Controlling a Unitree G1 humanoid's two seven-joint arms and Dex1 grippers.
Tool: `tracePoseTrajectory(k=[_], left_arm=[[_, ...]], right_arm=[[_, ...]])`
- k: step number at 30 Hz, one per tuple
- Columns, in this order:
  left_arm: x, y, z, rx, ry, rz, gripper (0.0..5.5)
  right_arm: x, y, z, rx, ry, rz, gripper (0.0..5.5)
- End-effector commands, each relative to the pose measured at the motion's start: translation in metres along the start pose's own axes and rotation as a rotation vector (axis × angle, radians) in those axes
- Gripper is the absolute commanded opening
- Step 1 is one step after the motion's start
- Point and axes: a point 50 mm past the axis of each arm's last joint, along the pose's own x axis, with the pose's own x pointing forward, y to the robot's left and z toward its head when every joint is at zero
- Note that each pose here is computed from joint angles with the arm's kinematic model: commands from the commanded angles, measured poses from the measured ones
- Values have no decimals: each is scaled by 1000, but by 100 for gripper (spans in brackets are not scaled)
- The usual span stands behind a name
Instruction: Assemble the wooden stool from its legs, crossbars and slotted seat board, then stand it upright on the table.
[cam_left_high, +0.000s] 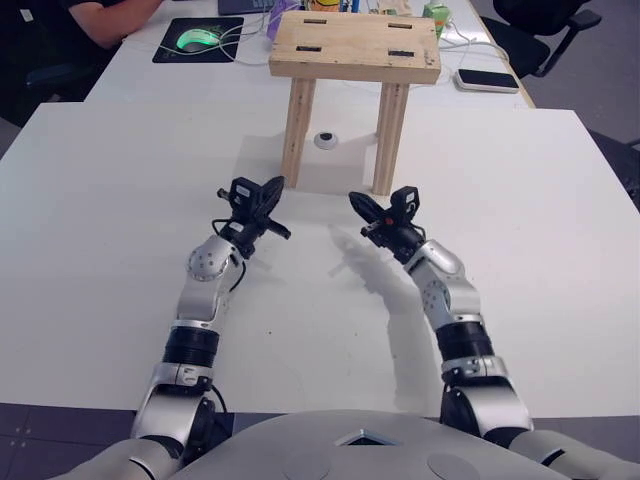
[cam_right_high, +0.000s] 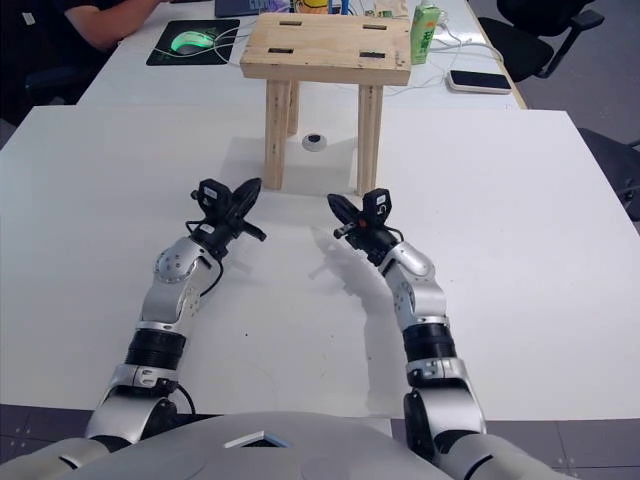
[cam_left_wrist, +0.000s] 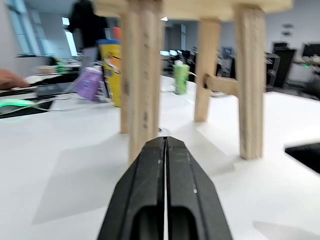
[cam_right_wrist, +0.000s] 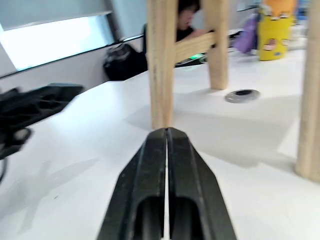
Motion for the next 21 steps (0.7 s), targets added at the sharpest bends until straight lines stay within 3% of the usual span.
tracePoseTrajectory(k=[1,11,21], left_arm=[[0,-5,8,9,-18,199,3],[13,8,24,101,-86,295,3],[15,12,25,245,-91,346,3]], right_arm=[[-1,4,22,-140,-16,-153,0],[9,3,29,-411,-16,-363,0],[13,7,26,-394,-71,-343,0]])
